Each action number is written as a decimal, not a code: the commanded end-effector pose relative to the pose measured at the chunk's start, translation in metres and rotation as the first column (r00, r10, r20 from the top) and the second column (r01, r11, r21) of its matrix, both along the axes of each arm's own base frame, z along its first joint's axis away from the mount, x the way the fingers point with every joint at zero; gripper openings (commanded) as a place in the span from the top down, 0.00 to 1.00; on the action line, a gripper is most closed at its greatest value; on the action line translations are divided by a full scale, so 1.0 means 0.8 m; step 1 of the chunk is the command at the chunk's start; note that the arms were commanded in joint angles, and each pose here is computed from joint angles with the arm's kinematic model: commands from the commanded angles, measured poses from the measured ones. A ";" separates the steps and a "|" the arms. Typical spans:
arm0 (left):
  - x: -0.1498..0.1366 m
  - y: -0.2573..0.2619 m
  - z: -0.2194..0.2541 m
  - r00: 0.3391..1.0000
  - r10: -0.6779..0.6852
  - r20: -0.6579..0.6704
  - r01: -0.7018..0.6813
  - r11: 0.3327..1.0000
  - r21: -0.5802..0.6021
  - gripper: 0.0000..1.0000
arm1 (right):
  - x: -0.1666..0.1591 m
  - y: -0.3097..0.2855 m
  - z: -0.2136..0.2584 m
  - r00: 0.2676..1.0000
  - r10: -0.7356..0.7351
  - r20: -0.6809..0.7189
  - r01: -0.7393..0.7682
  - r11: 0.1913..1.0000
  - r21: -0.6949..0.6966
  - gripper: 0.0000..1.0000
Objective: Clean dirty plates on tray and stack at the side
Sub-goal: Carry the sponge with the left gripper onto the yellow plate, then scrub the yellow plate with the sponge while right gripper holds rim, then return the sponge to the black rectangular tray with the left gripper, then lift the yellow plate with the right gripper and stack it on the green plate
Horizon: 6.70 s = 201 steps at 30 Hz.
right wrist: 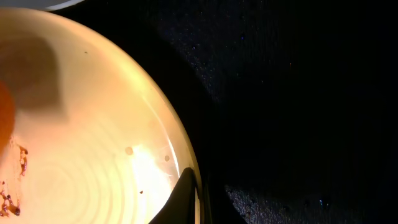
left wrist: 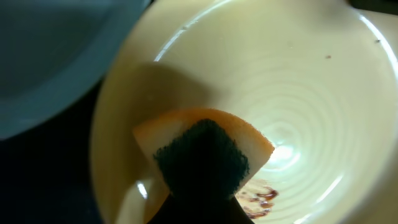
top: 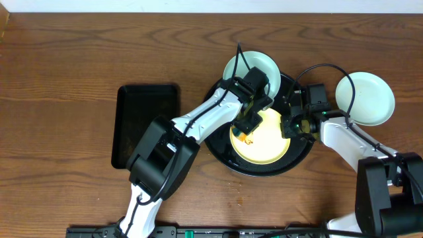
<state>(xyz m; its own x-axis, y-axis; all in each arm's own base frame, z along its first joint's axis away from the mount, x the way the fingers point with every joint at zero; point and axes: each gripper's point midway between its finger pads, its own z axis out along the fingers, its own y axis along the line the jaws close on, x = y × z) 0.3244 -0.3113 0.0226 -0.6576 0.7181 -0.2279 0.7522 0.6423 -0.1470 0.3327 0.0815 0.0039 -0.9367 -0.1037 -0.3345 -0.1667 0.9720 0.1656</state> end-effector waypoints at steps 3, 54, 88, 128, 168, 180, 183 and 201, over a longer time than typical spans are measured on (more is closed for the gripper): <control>0.008 0.005 -0.006 0.997 -0.050 0.050 0.049 0.998 0.029 0.93 | -0.009 -0.011 -0.016 0.999 -0.023 -0.033 0.021 0.999 -0.048 0.99; -0.072 0.025 -0.098 0.989 -0.075 -0.130 0.071 0.997 -0.033 0.92 | -0.009 -0.011 -0.016 0.999 -0.023 -0.033 0.021 0.999 -0.048 0.99; -0.100 -0.046 -0.078 0.964 -0.006 -0.266 -0.071 0.958 -0.277 0.92 | -0.009 -0.011 -0.016 0.999 -0.023 -0.034 0.021 0.999 -0.048 0.99; 0.005 0.398 0.028 0.395 0.903 0.168 -0.919 0.385 0.089 0.91 | -0.024 -0.014 -0.021 0.996 -0.041 -0.085 0.037 0.998 -0.053 0.74; 0.004 0.399 0.002 0.396 0.903 0.166 -0.918 0.384 0.103 0.11 | -0.014 0.066 0.314 0.737 0.336 0.587 0.295 0.621 -0.726 0.99; 0.004 0.399 0.002 0.396 0.903 0.167 -0.918 0.384 0.103 0.11 | -0.040 0.085 0.353 0.654 0.408 0.637 0.404 0.524 -0.750 0.99; 0.004 0.399 0.002 0.396 0.903 0.166 -0.918 0.384 0.103 0.11 | -0.037 0.082 0.355 0.647 0.380 0.661 0.425 0.540 -0.726 0.99; 0.004 0.399 0.002 0.396 0.903 0.167 -0.918 0.384 0.102 0.11 | 0.018 0.103 0.248 0.842 0.128 0.524 0.062 0.942 -0.330 0.99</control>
